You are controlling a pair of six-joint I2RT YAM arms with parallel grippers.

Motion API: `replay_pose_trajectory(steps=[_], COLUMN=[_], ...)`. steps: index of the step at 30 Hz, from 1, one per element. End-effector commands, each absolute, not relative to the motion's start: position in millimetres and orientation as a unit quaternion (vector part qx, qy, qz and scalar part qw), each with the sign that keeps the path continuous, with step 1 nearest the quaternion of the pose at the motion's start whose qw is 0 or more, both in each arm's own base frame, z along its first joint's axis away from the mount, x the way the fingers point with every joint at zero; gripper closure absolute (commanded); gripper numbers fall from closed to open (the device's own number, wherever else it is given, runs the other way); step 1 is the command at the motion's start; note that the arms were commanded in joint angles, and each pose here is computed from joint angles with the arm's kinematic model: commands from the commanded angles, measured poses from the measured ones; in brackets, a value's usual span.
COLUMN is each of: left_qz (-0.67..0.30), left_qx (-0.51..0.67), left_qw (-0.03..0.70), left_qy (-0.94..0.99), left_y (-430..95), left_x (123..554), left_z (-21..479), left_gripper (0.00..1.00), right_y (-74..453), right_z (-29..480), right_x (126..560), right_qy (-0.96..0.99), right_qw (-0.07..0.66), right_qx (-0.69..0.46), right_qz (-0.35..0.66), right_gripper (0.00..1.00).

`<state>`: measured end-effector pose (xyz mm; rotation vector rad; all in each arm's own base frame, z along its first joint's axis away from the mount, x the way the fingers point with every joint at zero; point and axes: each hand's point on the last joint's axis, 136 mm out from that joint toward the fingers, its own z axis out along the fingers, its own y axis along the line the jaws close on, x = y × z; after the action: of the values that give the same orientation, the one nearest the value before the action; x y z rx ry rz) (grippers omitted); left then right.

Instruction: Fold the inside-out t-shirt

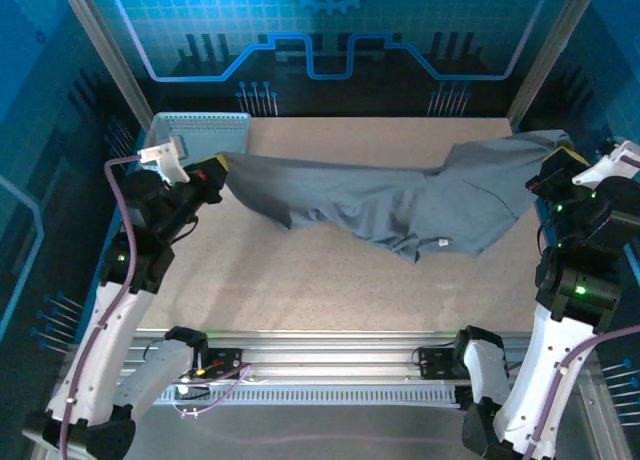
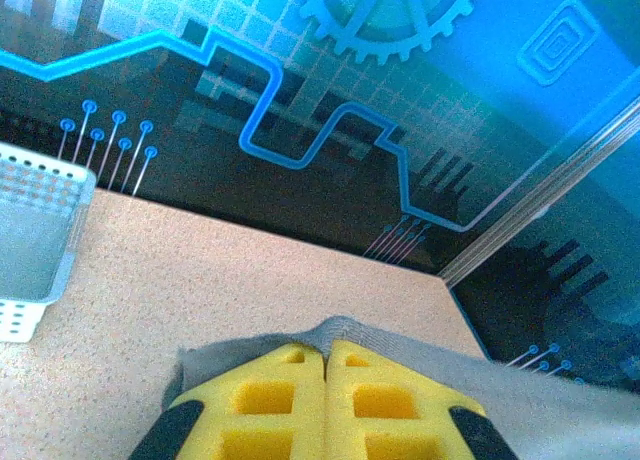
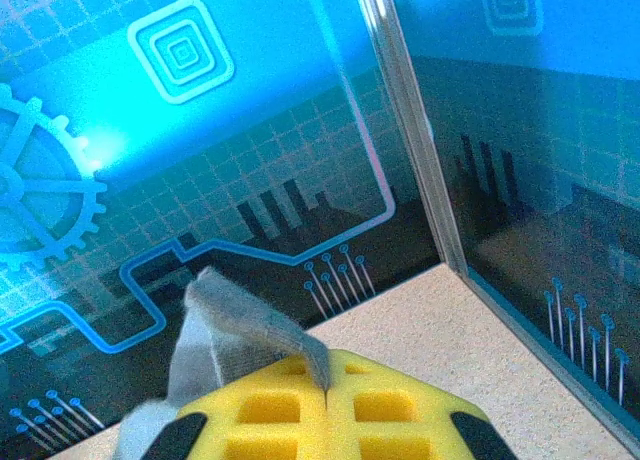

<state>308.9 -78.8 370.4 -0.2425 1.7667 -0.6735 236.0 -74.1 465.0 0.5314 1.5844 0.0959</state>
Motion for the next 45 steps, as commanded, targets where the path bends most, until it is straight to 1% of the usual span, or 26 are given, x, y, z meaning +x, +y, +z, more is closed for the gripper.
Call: replay_pose_trajectory(steps=[1, 3, 6, 8, 10, 13, 19, 23, 29, 32, 36, 38, 41, 43, 45], left_qz=[-0.279, -0.295, -0.32, -0.333, -0.346, -0.375, -0.395, -0.405, -0.407, -0.419, -0.422, -0.415, -0.397, -0.388, -0.377], left_qx=[-0.134, -0.137, -0.148, -0.157, -0.164, -0.167, -0.155, -0.153, -0.148, -0.139, -0.126, -0.114, -0.101, -0.104, -0.111], left_qw=[0.468, 0.407, 0.331, 0.305, 0.301, 0.317, 0.384, 0.449, 0.559, 0.597, 0.645, 0.672, 0.703, 0.707, 0.696], left_qy=[0.828, 0.853, 0.875, 0.878, 0.873, 0.855, 0.82, 0.782, 0.708, 0.67, 0.624, 0.603, 0.581, 0.582, 0.601], left_y=[-85.7, -97.4, -111.6, -115.8, -116.7, -116.3, -107.3, -92.3, -62.4, -53.4, -41.2, -37.8, -35.6, -34.0, -32.6], left_x=[331.9, 339.3, 346.3, 349.4, 351.7, 353.6, 350.1, 349.5, 354.8, 352.1, 331.6, 314.8, 291.2, 285.9, 290.7], left_z=[278.7, 237.0, 191.1, 172.6, 166.1, 175.9, 218.9, 274.1, 384.8, 434.5, 484.4, 503.5, 518.8, 516.2, 505.2], left_gripper=[1.0, 1.0, 1.0, 1.0, 1.0, 1.0, 1.0, 1.0, 1.0, 1.0, 1.0, 1.0, 1.0, 1.0, 1.0], right_y=[-75.7, -75.4, -73.2, -72.7, -72.3, -73.4, -79.0, -77.1, -69.5, -65.8, -59.7, -52.5, -43.4, -38.6, -37.6], right_z=[412.9, 378.5, 332.8, 308.4, 291.4, 282.5, 303.0, 343.9, 454.8, 518.2, 601.1, 631.2, 660.0, 666.4, 664.6], right_x=[259.5, 271.6, 286.0, 293.4, 298.4, 301.8, 301.1, 304.0, 304.5, 291.0, 253.1, 233.7, 211.0, 205.1, 205.7], right_qy=[0.746, 0.768, 0.795, 0.809, 0.818, 0.821, 0.806, 0.782, 0.726, 0.691, 0.637, 0.611, 0.583, 0.577, 0.579], right_qw=[0.614, 0.584, 0.544, 0.522, 0.505, 0.499, 0.521, 0.551, 0.63, 0.678, 0.745, 0.773, 0.799, 0.805, 0.805], right_qx=[0.246, 0.247, 0.246, 0.248, 0.25, 0.253, 0.262, 0.264, 0.235, 0.211, 0.175, 0.154, 0.133, 0.121, 0.115], right_qz=[0.073, 0.088, 0.106, 0.111, 0.116, 0.114, 0.104, 0.122, 0.144, 0.135, 0.089, 0.076, 0.064, 0.062, 0.06], right_gripper=[1.0, 1.0, 1.0, 1.0, 1.0, 1.0, 1.0, 1.0, 1.0, 1.0, 1.0, 1.0, 1.0, 1.0, 1.0])
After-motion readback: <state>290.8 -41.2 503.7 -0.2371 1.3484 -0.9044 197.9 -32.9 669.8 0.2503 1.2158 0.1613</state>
